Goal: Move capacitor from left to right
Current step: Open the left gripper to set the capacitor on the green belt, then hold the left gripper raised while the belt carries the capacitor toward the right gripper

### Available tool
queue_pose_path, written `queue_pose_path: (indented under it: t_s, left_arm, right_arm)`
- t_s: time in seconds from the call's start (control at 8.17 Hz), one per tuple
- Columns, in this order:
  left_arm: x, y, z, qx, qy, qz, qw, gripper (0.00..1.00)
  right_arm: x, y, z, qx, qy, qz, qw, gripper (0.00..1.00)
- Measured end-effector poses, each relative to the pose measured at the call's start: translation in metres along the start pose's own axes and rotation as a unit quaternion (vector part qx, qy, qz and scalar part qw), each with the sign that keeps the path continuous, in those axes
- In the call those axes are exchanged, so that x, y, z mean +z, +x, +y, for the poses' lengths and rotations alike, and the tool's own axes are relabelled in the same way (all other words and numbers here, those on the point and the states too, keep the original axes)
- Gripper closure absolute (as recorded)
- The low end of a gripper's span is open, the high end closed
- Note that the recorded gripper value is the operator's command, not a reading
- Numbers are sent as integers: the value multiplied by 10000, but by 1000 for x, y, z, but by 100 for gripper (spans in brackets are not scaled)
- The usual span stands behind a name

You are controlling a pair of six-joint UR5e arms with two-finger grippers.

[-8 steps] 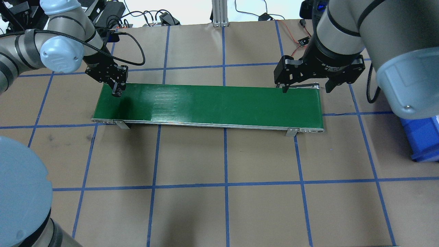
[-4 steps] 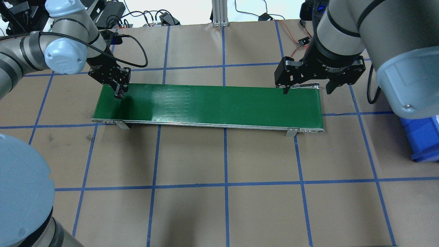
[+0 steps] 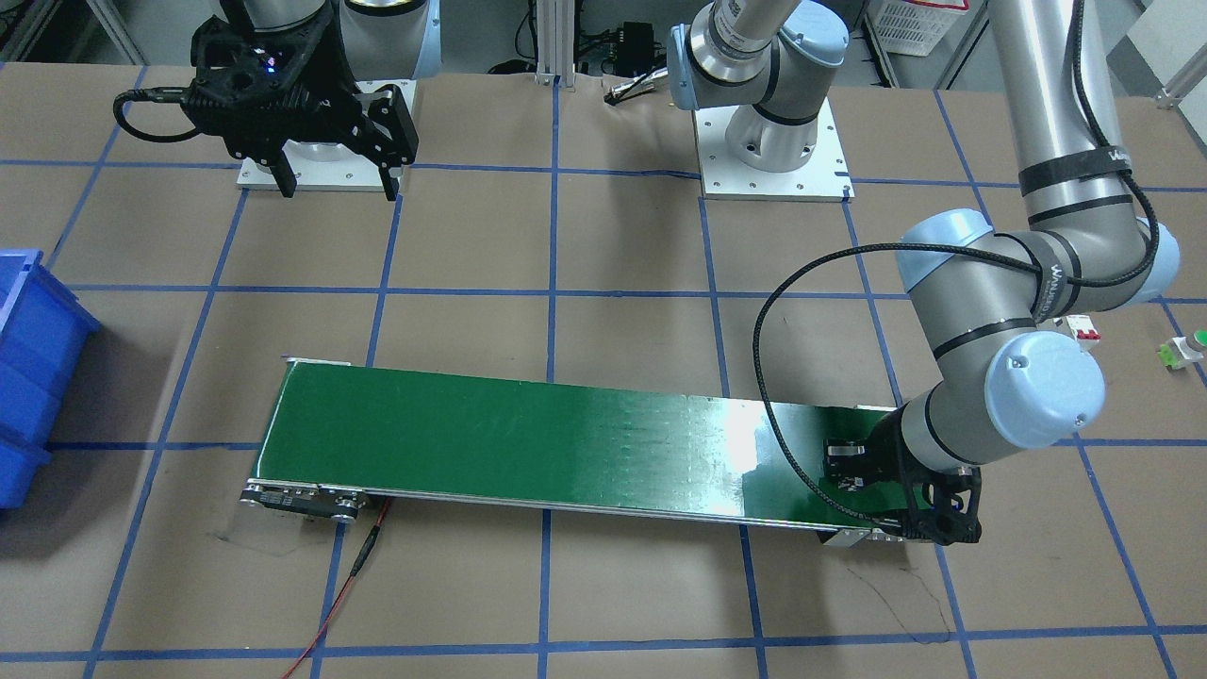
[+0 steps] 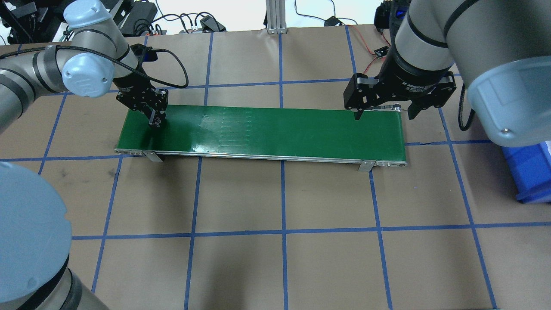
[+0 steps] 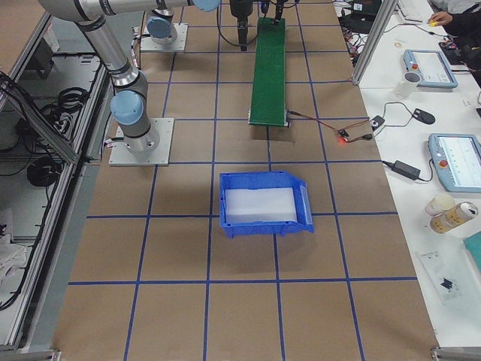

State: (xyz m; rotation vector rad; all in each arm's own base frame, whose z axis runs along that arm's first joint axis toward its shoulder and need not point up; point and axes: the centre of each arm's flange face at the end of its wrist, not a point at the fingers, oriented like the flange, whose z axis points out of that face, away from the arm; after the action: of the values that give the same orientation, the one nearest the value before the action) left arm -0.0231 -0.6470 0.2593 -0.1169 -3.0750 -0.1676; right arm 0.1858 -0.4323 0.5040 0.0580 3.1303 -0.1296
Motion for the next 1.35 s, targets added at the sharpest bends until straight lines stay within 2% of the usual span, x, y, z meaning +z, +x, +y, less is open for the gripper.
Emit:
queue_pose_path:
  t_s: [0.24,0.37,0.49,0.61,0.73,0.98,1.35]
  left_arm:
    - [-3,12,-1,-138,158,566,9982,0]
    - [-14,16,1,-176,253,674,9972,0]
    - [-30,20,6,-181,355,663,9970,0]
    - [-52,23,15,-174,422,477,9978,0]
    - [-77,33,31,-230,399,281,9985,0]
    - [-125,65,75,-498,184,149,9985,0]
    - [-190,113,137,-455,385,-128,9981,0]
  right_arm:
    - [10,-1,-6,-40,-97,27,9999,0]
    - [25,-2,-16,-111,-219,53,9997,0]
    - [51,-3,-30,-179,-462,96,9987,0]
    - [80,-2,-45,-198,-715,131,9972,0]
    - [103,4,-58,-147,-839,143,9963,0]
    - [145,19,-88,-159,-907,81,9957,0]
    - [198,25,-121,-521,-763,34,9957,0]
